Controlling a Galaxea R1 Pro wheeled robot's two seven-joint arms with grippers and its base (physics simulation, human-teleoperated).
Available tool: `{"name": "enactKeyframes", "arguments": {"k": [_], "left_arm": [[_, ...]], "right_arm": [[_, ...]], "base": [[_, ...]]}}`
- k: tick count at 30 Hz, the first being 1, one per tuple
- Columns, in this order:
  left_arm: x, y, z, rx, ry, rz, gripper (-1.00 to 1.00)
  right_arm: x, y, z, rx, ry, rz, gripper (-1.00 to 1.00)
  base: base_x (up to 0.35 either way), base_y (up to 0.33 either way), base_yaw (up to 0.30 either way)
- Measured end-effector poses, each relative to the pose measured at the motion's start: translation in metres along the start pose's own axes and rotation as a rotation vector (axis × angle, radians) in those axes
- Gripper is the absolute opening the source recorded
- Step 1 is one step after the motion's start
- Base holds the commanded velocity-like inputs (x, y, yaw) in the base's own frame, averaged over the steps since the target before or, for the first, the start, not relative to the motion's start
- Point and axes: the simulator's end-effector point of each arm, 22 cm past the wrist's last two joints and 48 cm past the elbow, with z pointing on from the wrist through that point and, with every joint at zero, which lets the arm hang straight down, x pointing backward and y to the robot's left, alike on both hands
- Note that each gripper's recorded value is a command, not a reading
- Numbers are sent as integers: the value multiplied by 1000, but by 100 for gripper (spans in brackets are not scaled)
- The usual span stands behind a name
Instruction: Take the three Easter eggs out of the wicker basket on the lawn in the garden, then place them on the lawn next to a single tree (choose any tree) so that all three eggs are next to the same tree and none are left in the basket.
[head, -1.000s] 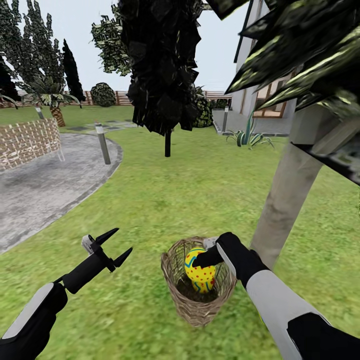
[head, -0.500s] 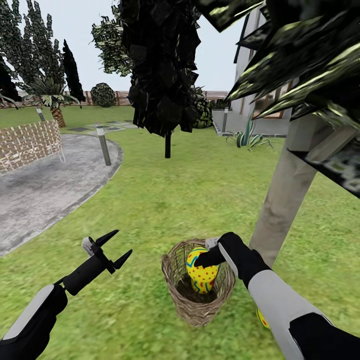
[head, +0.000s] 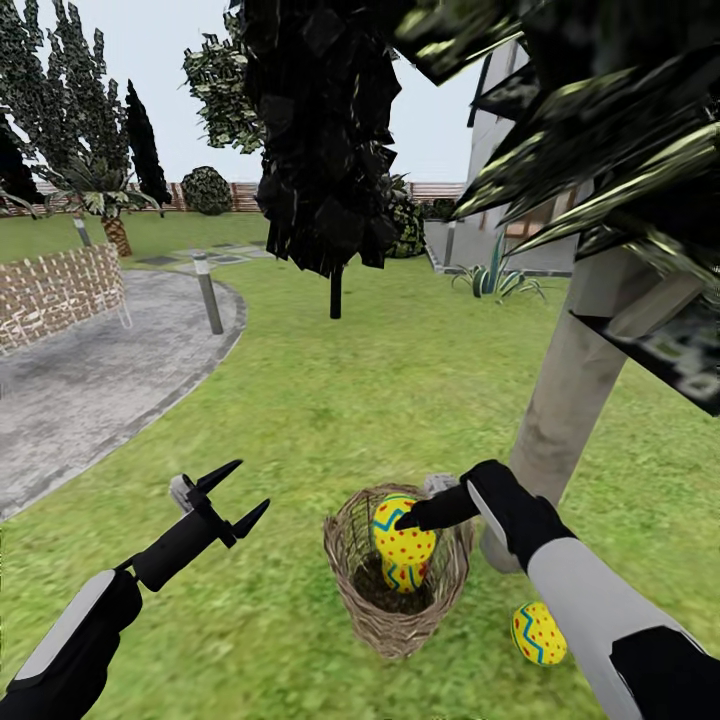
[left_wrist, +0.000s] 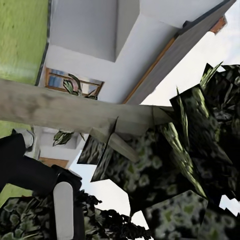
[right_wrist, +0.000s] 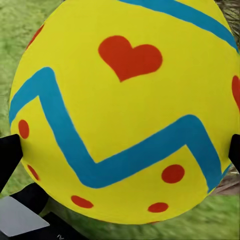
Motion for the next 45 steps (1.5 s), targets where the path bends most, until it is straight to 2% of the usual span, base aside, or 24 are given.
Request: {"name": "enactKeyframes", "arguments": {"k": [2, 4, 6, 9, 11, 13, 14, 15, 16, 20, 23, 26, 37, 45], "left_arm": [[1, -4, 1, 0, 0, 0, 100], [1, -8, 3, 0, 0, -1, 100], [2, -12, 4, 0, 0, 0, 100], [3, -17, 6, 0, 0, -1, 100], [4, -21, 7, -1, 0, -1, 100], [4, -25, 9, 0, 0, 0, 100], [5, -27, 9, 0, 0, 0, 100], [5, -29, 10, -1, 0, 0, 100], [6, -31, 11, 0, 0, 0, 100], [8, -38, 14, 0, -1, -1, 100], [9, -40, 16, -16, -2, -1, 100], [9, -42, 16, -20, -1, 0, 100], [12, -48, 17, -10, 2, 8, 100], [13, -52, 18, -5, 3, 13, 100]], "right_arm": [[-3, 7, -3, -28, -1, -1, -100], [-5, 23, -8, -96, -3, -3, -100], [-11, 27, -14, -121, -18, 7, -100], [-33, 20, -33, -161, -99, 102, -100], [-39, 23, -40, -191, -120, 125, -100], [-44, 42, -52, -303, -134, 127, -100], [-45, 49, -65, -377, -142, 128, -100], [-44, 54, -73, -424, -145, 129, -100], [-45, 58, -78, -451, -147, 130, -100], [-48, 64, -88, -480, -148, 130, -100], [-51, 74, -105, -555, -155, 128, -100], [-50, 76, -110, -575, -153, 132, -100], [-52, 79, -115, -578, -161, 126, -100], [-53, 81, -119, -577, -166, 121, -100]], "base": [[-309, 0, 0], [-334, 0, 0], [-339, 0, 0], [-340, 0, 0], [-340, 0, 0], [-297, 0, 0], [-213, 0, 0], [-110, 0, 0], [-57, 0, 0], [-9, 0, 0], [0, 0, -35], [0, 0, -186], [-5, -1, -222], [-263, -150, -223]]}}
